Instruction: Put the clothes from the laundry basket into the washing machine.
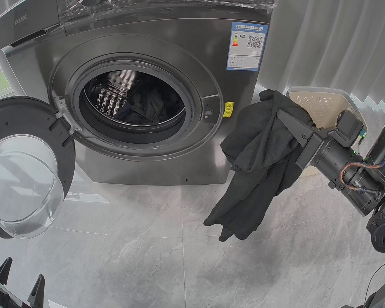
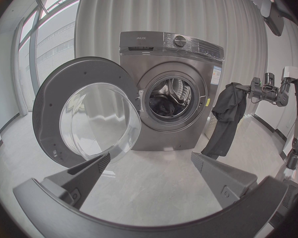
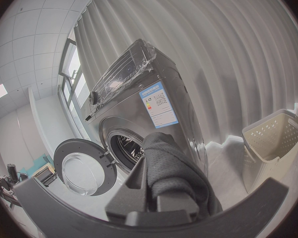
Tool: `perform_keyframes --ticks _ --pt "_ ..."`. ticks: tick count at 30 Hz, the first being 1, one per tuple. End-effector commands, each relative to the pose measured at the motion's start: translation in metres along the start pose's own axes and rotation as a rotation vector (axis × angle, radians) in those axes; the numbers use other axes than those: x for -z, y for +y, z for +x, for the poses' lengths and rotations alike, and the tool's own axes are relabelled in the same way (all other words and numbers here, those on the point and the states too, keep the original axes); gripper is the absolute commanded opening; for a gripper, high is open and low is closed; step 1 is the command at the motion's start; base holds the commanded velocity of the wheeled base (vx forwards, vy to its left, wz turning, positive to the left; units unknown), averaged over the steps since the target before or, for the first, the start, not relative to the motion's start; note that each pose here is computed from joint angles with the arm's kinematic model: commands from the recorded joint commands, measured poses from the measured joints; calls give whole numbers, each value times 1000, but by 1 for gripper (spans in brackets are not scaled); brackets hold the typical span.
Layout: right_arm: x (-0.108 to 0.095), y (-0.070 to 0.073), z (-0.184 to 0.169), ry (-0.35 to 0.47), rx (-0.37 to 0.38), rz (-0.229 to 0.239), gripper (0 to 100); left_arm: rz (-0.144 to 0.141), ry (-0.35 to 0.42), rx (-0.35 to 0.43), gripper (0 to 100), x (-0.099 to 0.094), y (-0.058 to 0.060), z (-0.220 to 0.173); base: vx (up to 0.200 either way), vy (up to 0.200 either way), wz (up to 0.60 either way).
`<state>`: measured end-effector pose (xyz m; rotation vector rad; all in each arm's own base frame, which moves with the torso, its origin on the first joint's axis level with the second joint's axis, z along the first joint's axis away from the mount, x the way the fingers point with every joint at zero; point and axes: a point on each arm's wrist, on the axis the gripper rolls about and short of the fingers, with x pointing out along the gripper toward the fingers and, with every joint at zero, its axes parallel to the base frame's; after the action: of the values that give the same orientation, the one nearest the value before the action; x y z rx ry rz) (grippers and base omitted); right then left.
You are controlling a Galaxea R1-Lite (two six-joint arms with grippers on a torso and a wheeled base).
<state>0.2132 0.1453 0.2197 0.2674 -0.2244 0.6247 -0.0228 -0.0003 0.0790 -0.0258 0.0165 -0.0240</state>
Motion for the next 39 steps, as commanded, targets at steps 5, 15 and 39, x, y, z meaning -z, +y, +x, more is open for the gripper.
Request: perform_keyframes --ticks 5,15,39 --pt "-2 -7 0 -8 24 -8 0 0 -4 0 100 4 0 0 0 200 0" --pt "-4 -8 0 -15 28 -9 0 0 -4 0 100 4 0 0 0 140 0" --pt "11 44 31 17 -96 94 0 26 4 8 100 4 0 1 0 0 0"
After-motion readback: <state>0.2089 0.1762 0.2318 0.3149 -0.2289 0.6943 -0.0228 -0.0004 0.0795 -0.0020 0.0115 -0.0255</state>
